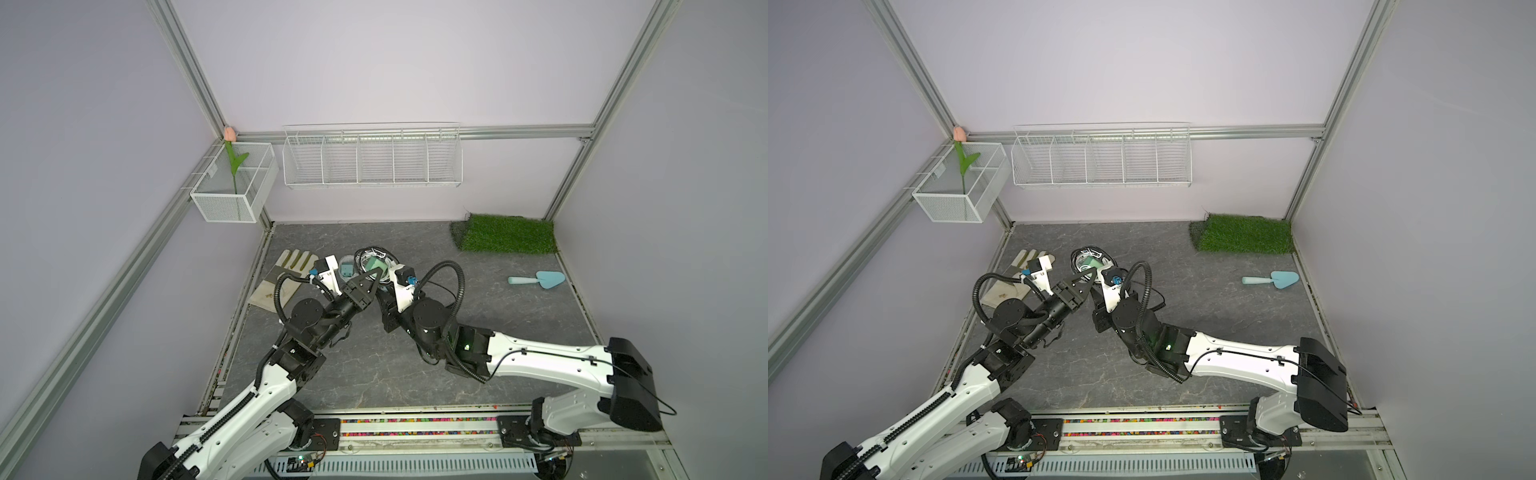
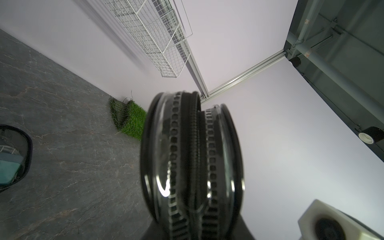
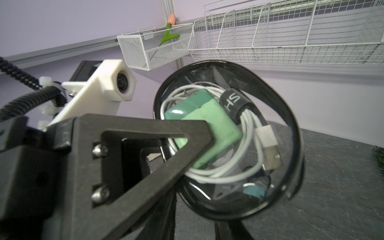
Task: Pack away charging kits
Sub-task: Zip the zipper on the storage bag.
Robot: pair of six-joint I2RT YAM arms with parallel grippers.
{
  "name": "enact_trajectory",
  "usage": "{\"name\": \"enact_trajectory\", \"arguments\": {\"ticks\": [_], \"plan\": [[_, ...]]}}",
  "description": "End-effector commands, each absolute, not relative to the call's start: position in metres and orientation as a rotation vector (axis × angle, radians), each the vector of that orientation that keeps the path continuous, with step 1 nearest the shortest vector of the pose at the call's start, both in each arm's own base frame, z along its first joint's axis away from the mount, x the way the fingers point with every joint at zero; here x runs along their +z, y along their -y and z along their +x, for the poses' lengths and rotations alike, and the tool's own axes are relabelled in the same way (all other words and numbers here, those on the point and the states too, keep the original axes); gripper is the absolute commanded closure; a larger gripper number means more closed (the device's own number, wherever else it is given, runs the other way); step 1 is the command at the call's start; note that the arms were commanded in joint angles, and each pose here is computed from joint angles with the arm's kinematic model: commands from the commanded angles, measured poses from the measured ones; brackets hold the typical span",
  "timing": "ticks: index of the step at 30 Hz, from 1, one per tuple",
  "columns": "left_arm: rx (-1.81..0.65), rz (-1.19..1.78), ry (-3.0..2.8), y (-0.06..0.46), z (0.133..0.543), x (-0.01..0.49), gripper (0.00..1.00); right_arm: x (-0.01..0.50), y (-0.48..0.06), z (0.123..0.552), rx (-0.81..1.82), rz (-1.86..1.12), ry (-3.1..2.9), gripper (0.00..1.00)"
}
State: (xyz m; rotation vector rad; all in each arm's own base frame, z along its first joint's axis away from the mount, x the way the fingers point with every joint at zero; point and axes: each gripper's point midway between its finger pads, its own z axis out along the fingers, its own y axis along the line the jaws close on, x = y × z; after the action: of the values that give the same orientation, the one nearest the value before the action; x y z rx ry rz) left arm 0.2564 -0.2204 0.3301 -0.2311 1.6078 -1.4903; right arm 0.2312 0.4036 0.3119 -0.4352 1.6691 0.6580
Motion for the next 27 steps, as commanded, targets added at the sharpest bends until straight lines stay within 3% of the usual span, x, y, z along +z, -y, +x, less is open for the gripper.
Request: {"name": "enact_trajectory", "arguments": {"ticks": [1,18,27], "plan": [[-1.531,-0.174,-1.544,0.222,0.246,0.364,1.00,0.325,-0.404,0.227,0.693,-0.416,-1.613,0.66],[-1.539,-0.177,-1.499,0.214,0.239,0.377,1.00,0.340,-0.406,0.222,0.740,-0.423,-1.520,0.64],[-1.571,-0.176,-1.498,0.215,0.237,0.376,1.00,0.344,-0.416,0.231,0.716,-0.387,-1.482,0.68]]}}
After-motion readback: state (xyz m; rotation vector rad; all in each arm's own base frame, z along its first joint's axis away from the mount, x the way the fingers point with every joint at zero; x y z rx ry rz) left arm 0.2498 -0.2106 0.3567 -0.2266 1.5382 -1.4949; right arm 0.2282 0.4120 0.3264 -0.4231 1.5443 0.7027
